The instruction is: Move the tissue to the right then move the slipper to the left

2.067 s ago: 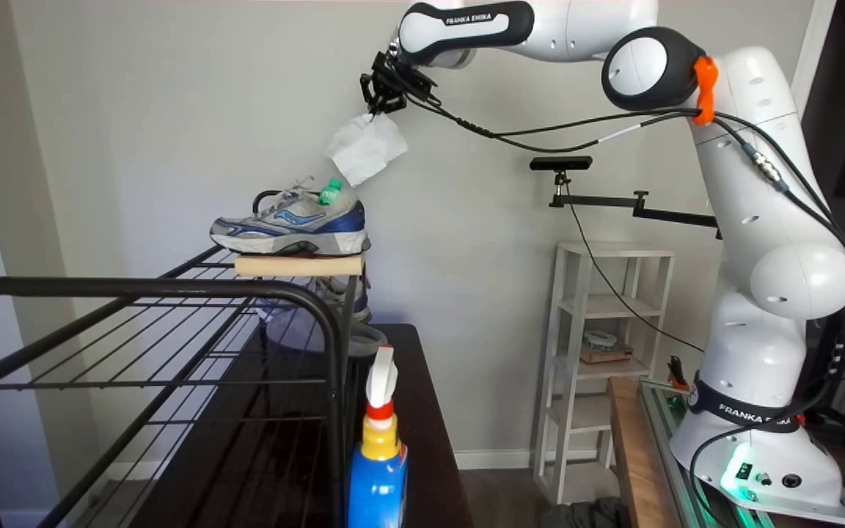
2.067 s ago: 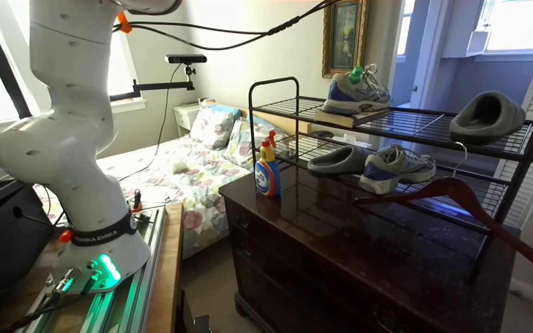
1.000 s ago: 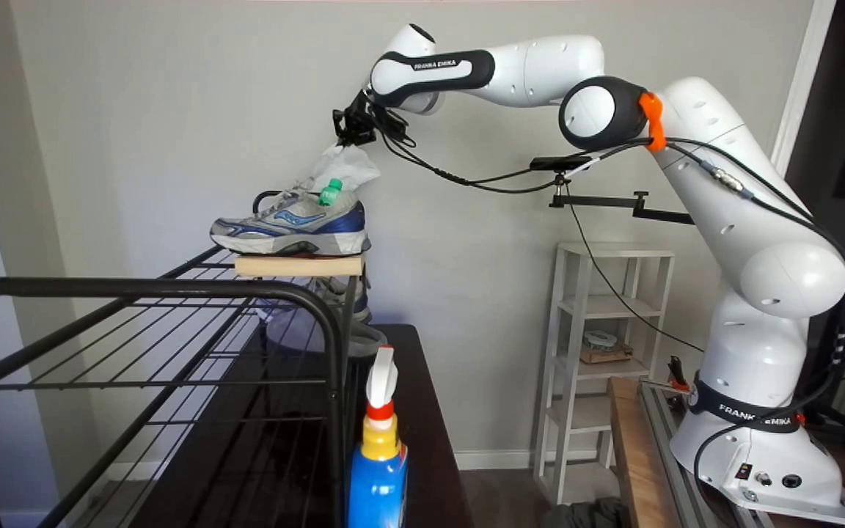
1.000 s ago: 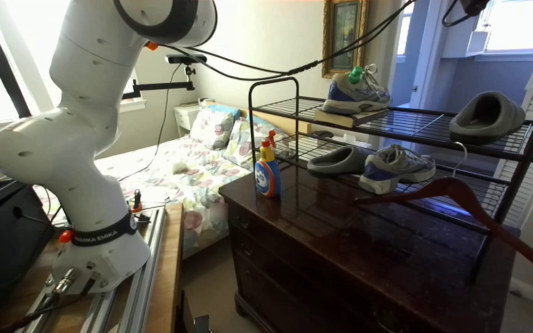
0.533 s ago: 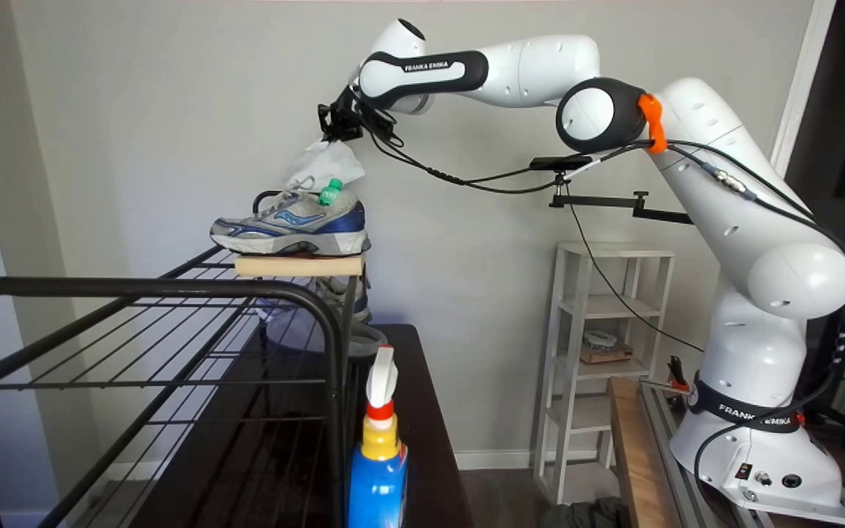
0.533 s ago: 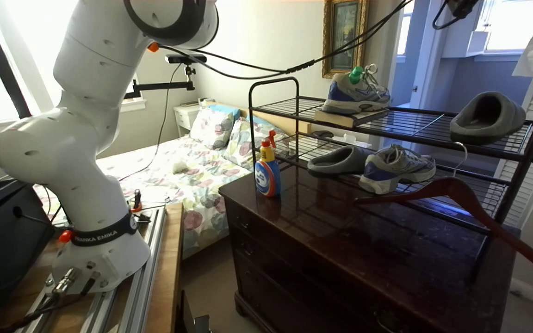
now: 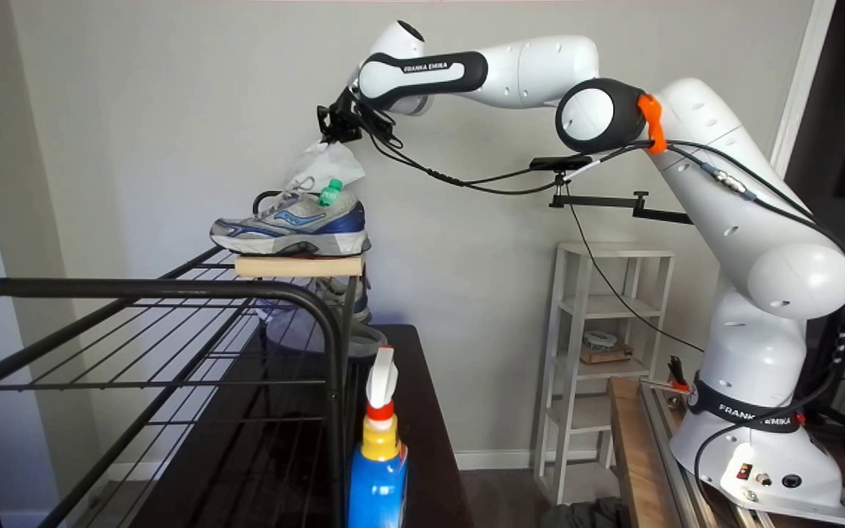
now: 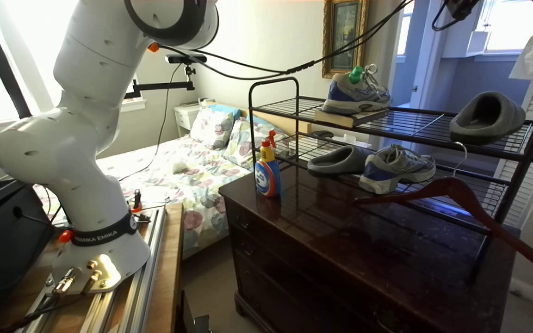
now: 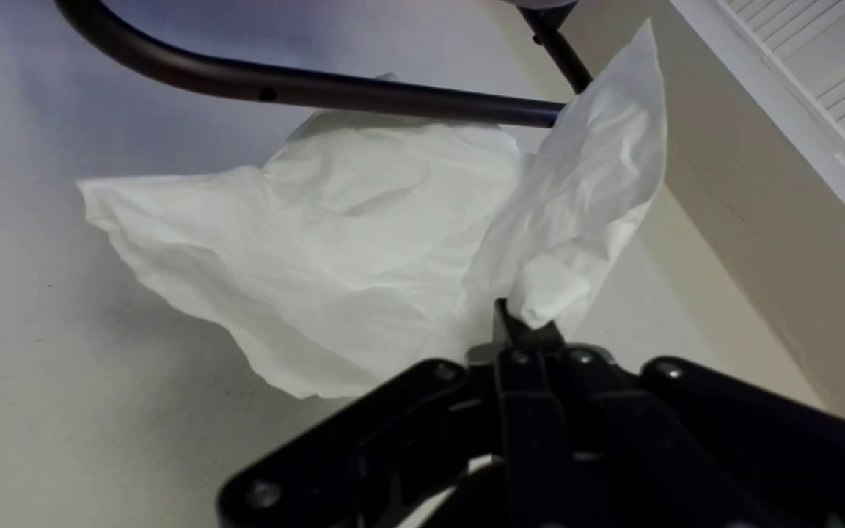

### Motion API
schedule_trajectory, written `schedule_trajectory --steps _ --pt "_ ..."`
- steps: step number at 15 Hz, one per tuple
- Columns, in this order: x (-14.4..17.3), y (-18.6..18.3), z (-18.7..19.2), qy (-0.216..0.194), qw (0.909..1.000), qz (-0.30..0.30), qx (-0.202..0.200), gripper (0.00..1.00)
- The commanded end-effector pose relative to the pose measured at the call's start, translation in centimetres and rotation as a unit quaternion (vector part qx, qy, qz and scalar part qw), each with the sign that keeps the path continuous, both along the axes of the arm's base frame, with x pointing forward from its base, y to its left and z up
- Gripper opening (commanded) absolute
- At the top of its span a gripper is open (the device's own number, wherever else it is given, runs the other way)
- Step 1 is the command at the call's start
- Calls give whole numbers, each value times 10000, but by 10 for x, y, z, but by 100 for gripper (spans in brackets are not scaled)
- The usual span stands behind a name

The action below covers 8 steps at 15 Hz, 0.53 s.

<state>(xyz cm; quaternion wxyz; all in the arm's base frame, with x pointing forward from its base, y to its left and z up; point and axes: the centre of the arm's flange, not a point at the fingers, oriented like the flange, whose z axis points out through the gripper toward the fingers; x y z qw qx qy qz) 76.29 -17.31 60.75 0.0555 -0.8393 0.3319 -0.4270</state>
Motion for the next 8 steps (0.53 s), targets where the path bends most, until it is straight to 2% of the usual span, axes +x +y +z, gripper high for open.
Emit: schedule_trajectory --steps 1,4,8 --pt "4 14 -14 -32 9985 349 420 0" --pt "10 32 -25 22 9967 458 666 0" --pt "5 41 -37 48 9972 115 738 0"
